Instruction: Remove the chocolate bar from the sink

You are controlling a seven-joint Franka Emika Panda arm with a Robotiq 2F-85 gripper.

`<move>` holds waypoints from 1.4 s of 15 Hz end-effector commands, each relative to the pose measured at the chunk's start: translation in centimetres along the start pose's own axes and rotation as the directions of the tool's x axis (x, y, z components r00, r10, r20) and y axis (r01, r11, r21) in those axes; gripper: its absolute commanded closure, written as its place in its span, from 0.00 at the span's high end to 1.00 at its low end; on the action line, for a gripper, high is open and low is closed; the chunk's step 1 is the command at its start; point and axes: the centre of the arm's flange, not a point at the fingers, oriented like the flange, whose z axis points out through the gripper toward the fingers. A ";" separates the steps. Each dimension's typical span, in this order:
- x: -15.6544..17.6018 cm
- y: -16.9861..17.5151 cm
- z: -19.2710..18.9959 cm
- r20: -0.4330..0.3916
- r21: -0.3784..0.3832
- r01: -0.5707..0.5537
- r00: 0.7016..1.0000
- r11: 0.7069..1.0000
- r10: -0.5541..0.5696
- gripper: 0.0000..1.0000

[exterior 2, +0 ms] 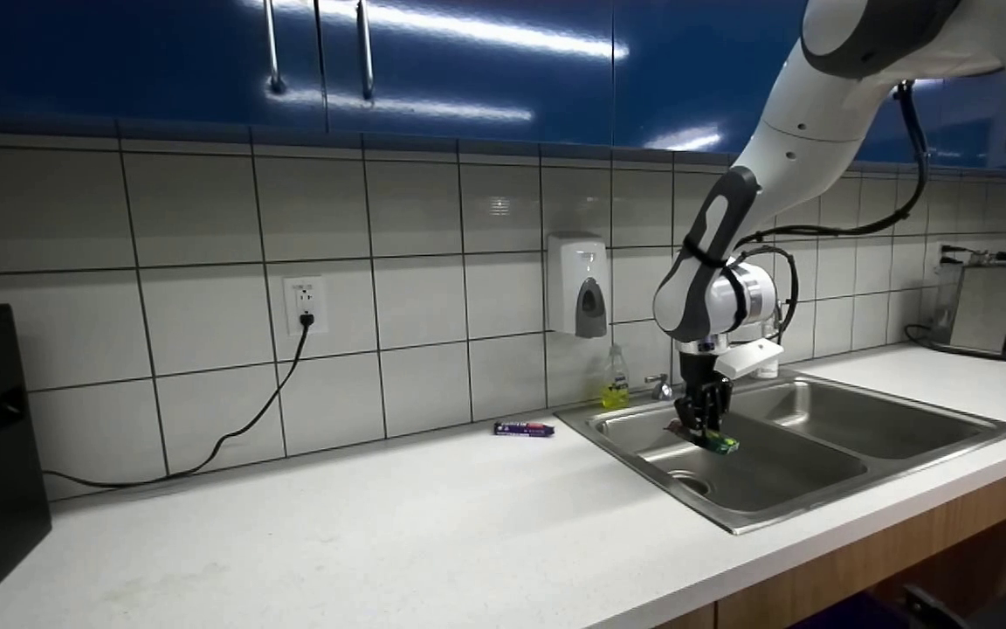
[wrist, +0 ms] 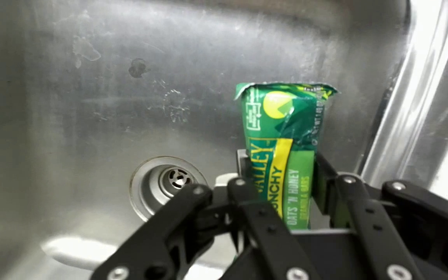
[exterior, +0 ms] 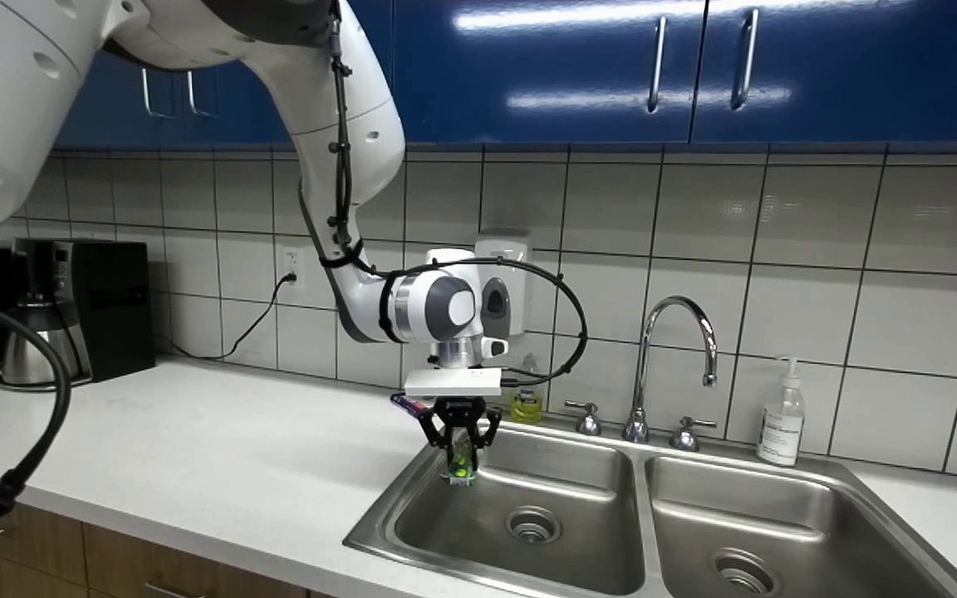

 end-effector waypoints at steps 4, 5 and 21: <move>0.6 -9.7 -1.8 0.023 -0.028 0.208 0.978 0.978 -0.208 0.14; 0.9 -11.6 -1.4 0.031 -0.030 0.253 0.967 0.967 -0.252 0.14; 1.9 -26.5 1.4 0.074 -0.011 0.573 0.818 0.820 -0.570 0.64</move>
